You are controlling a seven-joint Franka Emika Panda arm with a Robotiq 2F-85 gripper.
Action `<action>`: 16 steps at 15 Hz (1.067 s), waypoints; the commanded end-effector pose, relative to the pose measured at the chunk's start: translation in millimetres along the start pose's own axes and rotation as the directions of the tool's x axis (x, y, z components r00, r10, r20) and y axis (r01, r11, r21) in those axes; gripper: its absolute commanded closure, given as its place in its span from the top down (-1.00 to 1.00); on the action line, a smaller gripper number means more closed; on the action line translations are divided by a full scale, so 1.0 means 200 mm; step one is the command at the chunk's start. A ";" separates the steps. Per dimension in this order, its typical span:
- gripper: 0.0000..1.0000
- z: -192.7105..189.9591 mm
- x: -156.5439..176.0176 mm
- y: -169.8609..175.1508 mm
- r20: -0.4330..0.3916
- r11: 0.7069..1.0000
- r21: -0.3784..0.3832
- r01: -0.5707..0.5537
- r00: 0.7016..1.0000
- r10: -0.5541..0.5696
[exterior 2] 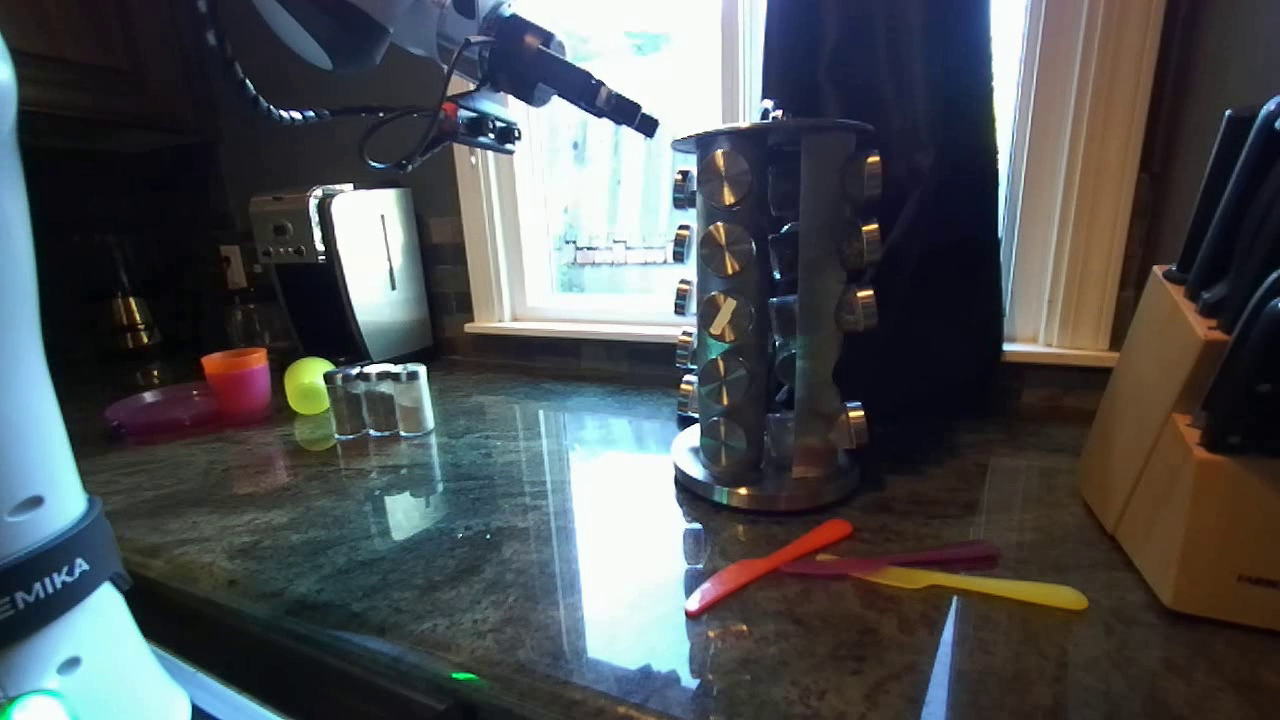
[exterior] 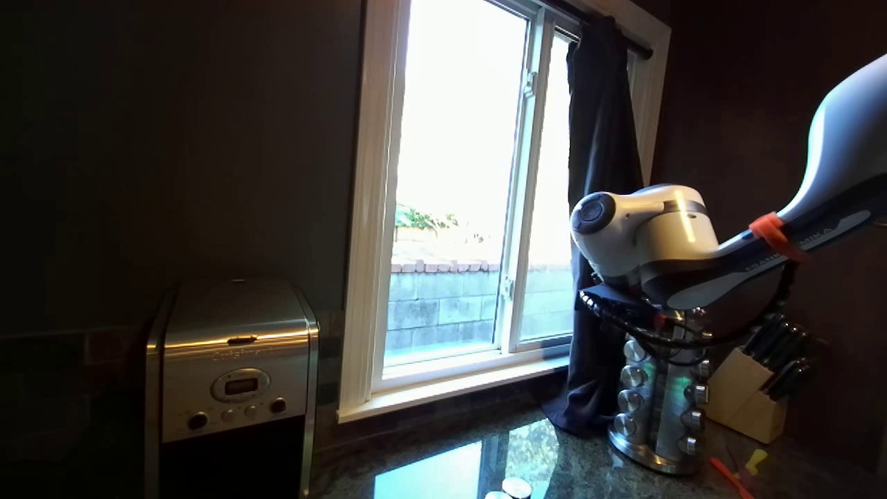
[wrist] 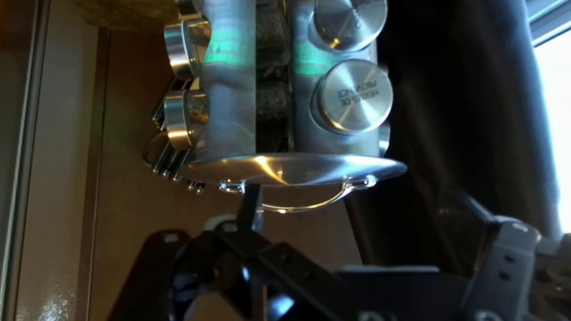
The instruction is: Take a jar out of the jar stand
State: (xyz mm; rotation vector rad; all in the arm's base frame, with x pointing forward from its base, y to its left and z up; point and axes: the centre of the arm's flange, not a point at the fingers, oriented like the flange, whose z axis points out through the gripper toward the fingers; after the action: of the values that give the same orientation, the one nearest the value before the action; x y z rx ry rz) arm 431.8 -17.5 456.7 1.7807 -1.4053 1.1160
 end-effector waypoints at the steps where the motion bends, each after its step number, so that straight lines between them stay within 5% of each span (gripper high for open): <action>1: 1.00 0.07 -0.08 -0.05 0.012 0.998 -0.019 -0.062 0.998 0.063; 8: 1.00 0.20 -0.16 -0.08 0.013 0.987 -0.071 -0.145 0.989 0.146; 11: 0.78 0.24 -0.18 -0.08 -0.003 0.990 -0.066 -0.128 0.992 0.128; 16: 0.79 0.27 -0.19 -0.10 -0.038 0.995 -0.046 -0.084 0.996 0.082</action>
State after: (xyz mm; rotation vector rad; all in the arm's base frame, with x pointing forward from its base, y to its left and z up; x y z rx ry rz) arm 455.9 -38.4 405.0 1.6872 -1.5109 1.1143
